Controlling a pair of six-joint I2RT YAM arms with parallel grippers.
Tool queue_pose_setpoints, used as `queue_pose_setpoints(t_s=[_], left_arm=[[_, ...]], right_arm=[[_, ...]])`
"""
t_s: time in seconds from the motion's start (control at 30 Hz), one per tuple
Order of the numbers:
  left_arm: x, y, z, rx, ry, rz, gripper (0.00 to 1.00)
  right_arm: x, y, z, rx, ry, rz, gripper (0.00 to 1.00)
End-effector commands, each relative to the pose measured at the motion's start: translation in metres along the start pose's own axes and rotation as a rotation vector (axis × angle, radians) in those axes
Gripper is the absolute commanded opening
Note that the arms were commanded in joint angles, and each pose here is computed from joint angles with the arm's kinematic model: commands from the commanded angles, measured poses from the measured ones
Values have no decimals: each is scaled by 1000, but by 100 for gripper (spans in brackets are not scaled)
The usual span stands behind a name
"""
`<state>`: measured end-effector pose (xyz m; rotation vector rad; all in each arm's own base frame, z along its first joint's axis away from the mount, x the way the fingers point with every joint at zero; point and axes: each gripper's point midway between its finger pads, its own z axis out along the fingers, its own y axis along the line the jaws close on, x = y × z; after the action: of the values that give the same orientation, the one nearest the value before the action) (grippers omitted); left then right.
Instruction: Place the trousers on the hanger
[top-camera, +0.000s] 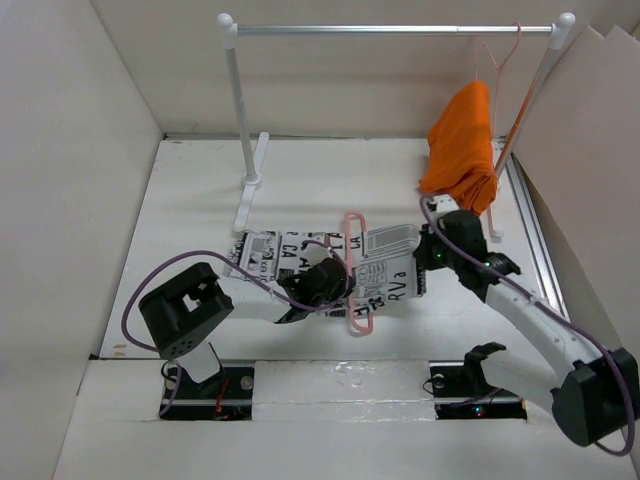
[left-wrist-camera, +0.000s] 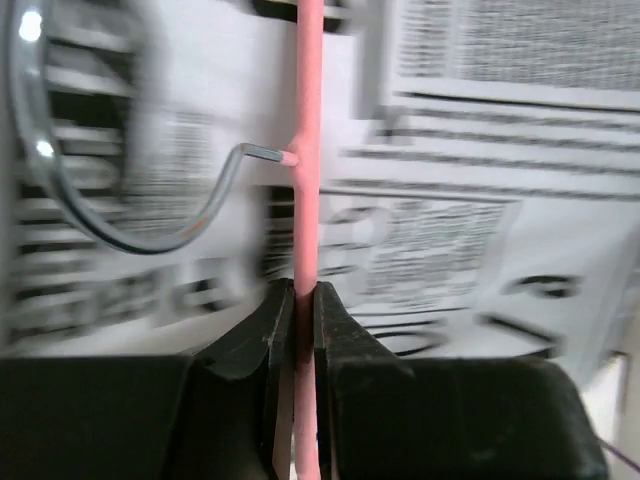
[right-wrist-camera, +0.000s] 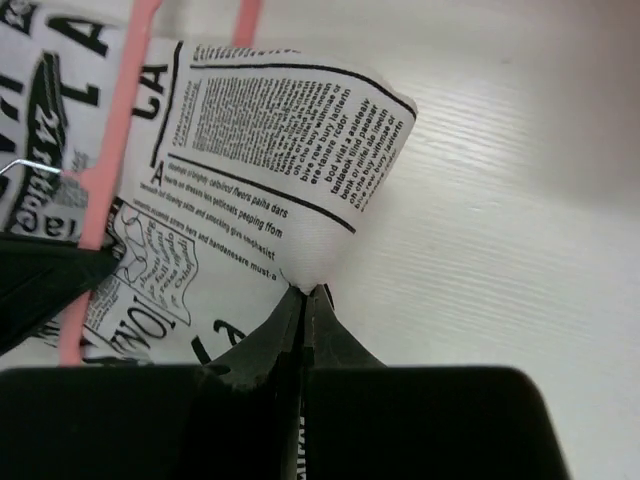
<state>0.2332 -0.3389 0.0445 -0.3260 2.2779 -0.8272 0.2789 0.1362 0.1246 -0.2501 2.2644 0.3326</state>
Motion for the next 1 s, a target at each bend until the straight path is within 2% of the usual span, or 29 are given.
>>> queue_pose_setpoints(t_s=[0.0,0.1,0.17,0.23,0.27,0.4,0.53,0.63,0.77,0.8,0.83,0.87,0.9,0.97], left_arm=[[-5,38,-8,-142,-6,171,0],[-9,46,-15,-154,-12,228,0],[-13,47,-17,-166,-26,252,0],[-15,51,-18,-190,-24,282,0],[-19,48,-17,-201,-37,290,0],[-25,38,-15,-185,-53,298,0],[-38,27,-16,-209,-98,324,0],[-45,16,-17,-185,-118,325,0],[-48,19,-18,-197,-129,343,0],[-48,21,-19,-207,-130,350,0],[-50,21,-21,-204,-136,352,0],[-49,24,-21,-205,-134,357,0],[-49,23,-21,-202,-136,361,0],[-49,25,-22,-205,-136,364,0]], right_arm=[[-10,-53,-26,109,-48,14,0],[-10,-81,-28,112,-73,51,0],[2,-83,-18,93,-2,72,11],[9,-87,-12,99,27,45,37],[18,-80,-5,52,57,58,59],[44,-64,1,22,124,74,68],[87,-52,8,7,213,129,68],[99,-54,12,18,218,156,70],[93,-63,11,79,216,163,70],[93,-64,11,82,218,160,69],[93,-61,13,61,221,161,63],[94,-58,16,45,216,165,54],[94,-55,18,27,218,170,35],[98,-51,24,-1,237,183,8]])
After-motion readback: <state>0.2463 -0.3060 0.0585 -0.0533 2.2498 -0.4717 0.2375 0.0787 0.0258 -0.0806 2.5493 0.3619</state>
